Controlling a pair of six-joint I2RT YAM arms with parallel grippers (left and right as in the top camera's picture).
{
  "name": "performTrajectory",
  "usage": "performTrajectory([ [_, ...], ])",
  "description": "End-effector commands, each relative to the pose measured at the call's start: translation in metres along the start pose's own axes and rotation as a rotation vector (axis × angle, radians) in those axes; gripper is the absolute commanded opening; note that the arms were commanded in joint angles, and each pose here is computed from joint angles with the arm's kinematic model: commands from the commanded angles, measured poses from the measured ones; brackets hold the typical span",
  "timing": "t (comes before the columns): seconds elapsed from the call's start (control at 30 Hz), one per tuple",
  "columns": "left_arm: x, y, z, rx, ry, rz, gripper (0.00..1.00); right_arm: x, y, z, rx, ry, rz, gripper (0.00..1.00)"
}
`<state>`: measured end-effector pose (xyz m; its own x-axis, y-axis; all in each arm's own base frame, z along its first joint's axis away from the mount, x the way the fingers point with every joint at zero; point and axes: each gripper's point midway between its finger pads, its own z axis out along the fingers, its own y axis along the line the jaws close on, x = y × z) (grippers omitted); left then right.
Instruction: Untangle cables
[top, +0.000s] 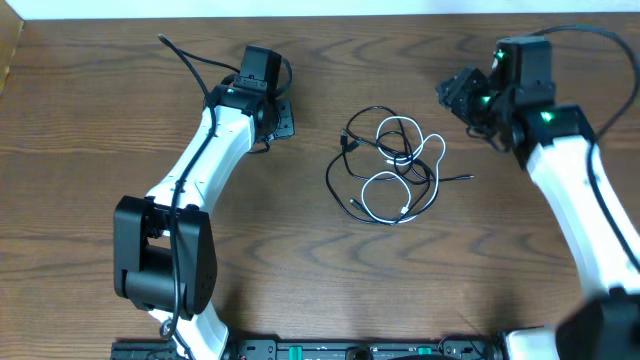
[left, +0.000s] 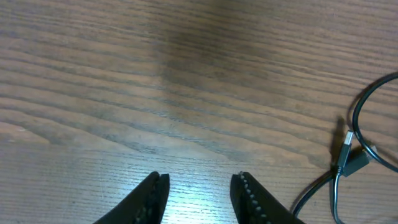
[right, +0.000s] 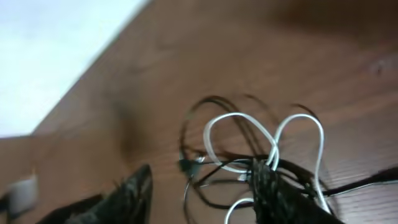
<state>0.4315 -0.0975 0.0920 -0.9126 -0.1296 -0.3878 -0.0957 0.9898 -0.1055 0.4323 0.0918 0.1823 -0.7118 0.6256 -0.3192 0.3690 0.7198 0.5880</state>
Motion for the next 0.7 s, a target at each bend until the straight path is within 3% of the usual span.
performTrajectory([
  [0.0,0.002,0.004,0.003,-0.016,0.006,0.012,0.39,0.013,-0.02,0.034,-0.031,0.17,0.128,0.41],
  [0.07,0.002,0.004,0.003,-0.016,0.006,0.012,0.39,0.019,-0.041,0.057,-0.016,0.248,0.196,0.38],
  [0.17,0.002,0.004,0.003,-0.016,0.006,0.012,0.39,0.026,-0.067,0.084,0.007,0.322,0.266,0.41],
  [0.3,0.002,0.004,0.003,-0.016,0.006,0.012,0.39,0.04,-0.07,0.118,-0.122,0.454,0.314,0.44],
  [0.53,0.002,0.004,0.003,-0.016,0.007,0.012,0.39,0.055,-0.092,0.171,-0.141,0.51,0.441,0.4],
  [0.67,0.002,0.004,0.003,-0.016,0.007,0.012,0.39,0.064,-0.089,0.175,-0.174,0.559,0.466,0.2],
])
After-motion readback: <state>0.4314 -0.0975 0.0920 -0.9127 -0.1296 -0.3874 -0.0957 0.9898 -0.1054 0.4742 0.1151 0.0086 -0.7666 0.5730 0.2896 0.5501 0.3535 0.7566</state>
